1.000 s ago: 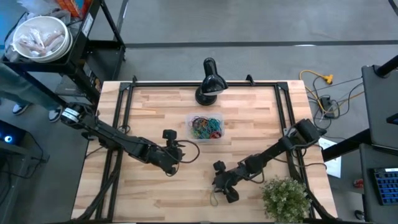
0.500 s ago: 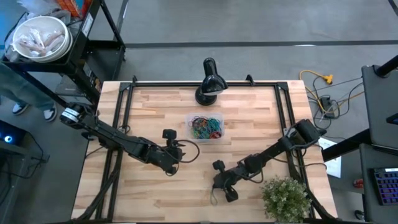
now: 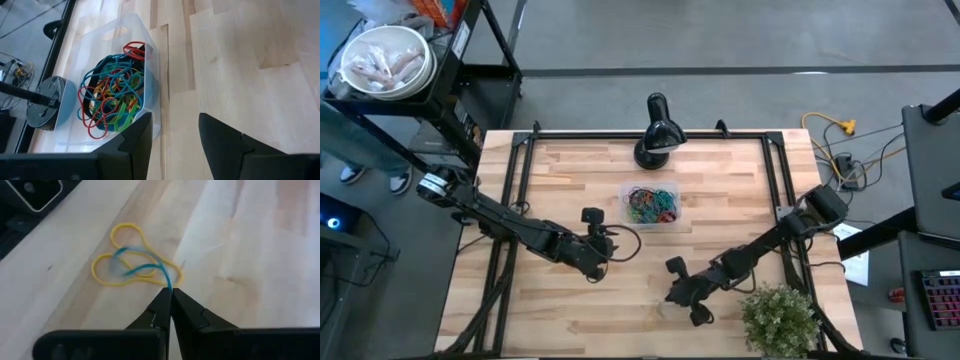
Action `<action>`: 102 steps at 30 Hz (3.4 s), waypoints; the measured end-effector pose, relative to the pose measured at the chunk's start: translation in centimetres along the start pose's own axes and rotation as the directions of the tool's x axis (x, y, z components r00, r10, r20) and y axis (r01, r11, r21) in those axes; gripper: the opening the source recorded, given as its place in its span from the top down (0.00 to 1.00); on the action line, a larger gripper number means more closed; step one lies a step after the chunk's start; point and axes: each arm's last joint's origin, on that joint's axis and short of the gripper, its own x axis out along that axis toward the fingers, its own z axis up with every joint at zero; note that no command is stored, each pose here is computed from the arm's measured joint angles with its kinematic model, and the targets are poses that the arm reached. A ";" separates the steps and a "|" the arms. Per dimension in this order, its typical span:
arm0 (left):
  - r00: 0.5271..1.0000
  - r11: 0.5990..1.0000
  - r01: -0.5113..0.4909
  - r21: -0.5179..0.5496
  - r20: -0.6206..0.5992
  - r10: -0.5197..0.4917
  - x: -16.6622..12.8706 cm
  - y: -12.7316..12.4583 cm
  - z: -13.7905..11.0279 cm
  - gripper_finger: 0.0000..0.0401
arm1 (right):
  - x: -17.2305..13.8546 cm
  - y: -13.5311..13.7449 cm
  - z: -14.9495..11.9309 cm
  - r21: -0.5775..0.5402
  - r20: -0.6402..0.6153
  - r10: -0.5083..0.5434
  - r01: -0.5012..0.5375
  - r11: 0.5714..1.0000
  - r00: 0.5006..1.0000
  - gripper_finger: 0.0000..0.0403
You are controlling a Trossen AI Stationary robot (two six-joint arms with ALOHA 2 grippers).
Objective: Pick and place rubber bands into bin
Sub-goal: Put the blue rubber band into the transparent bin, then put the yellow rubber band into the transparent bin
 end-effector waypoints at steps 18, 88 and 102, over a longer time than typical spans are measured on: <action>1.000 1.000 0.002 0.000 0.000 -0.002 0.0 0.0 0.0 0.64 | -2.8 -1.2 3.0 -0.189 0.117 -0.396 0.412 0.891 0.911 0.98; 1.000 1.000 0.001 0.014 -0.020 0.000 0.2 -0.1 -0.6 0.64 | -4.4 -9.8 5.0 -0.079 -0.049 -0.274 0.270 0.960 0.960 0.71; 1.000 1.000 0.002 0.008 -0.010 -0.002 0.1 -0.1 -0.4 0.64 | 0.7 -2.9 4.1 -0.061 0.014 0.024 -0.023 0.998 1.000 0.73</action>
